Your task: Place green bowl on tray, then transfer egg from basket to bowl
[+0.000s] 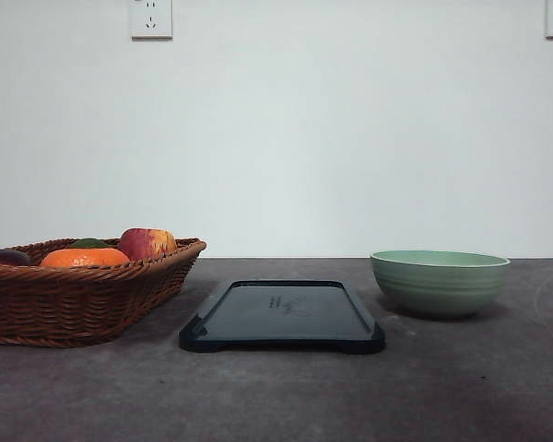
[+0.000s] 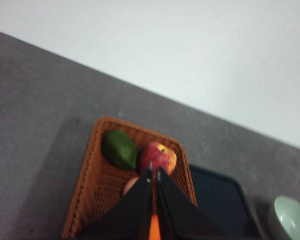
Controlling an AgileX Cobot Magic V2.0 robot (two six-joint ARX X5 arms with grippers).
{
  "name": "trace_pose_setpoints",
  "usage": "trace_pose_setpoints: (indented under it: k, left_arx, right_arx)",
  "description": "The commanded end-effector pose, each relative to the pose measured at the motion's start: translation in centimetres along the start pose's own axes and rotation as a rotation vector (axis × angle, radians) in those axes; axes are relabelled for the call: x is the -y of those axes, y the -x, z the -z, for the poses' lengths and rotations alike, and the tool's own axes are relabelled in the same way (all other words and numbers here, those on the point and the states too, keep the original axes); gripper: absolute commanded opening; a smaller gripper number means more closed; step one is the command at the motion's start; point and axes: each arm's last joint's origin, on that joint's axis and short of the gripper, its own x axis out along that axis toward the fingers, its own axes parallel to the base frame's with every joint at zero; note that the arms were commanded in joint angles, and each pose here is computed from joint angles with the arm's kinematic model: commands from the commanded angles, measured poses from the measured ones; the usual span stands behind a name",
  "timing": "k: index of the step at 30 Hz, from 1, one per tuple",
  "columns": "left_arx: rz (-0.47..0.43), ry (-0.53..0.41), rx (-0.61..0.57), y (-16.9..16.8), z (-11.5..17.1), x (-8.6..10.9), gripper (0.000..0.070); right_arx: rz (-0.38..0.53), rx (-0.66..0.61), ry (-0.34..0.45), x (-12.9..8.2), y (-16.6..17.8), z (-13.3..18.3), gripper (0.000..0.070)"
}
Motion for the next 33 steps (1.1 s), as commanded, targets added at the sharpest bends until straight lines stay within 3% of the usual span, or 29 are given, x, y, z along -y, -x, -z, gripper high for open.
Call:
trace_pose_setpoints:
  k: [1, 7, 13, 21, 28, 33]
  left_arx:
    - [0.003, -0.065, -0.022, -0.3, -0.9, 0.4, 0.0001]
    - [0.009, -0.123, -0.173, -2.6, -2.5, 1.1, 0.0]
    - [0.036, -0.1, -0.36, -5.3, -3.2, 1.6, 0.0]
    - [0.023, -0.148, -0.567, -8.0, -3.1, 1.9, 0.0]
    - [0.011, -0.151, -0.675, -9.2, -2.4, 1.7, 0.0]
    - [0.012, -0.151, -0.676, -9.4, -2.4, 1.7, 0.0014]
  right_arx:
    - [-0.017, -0.032, 0.062, -0.4, -0.4, -0.8, 0.0006]
    - [-0.017, -0.194, 0.121, -1.0, -2.6, -2.2, 0.0006]
    - [-0.026, -0.327, 0.11, -1.5, -5.0, -2.9, 0.0006]
    - [-0.006, -0.498, 0.079, -1.4, -7.7, -3.0, 0.0006]
    - [0.024, -0.612, 0.059, -1.1, -9.1, -2.5, 0.0006]
    - [0.021, -0.627, 0.084, -1.0, -9.3, -2.3, 0.0027]
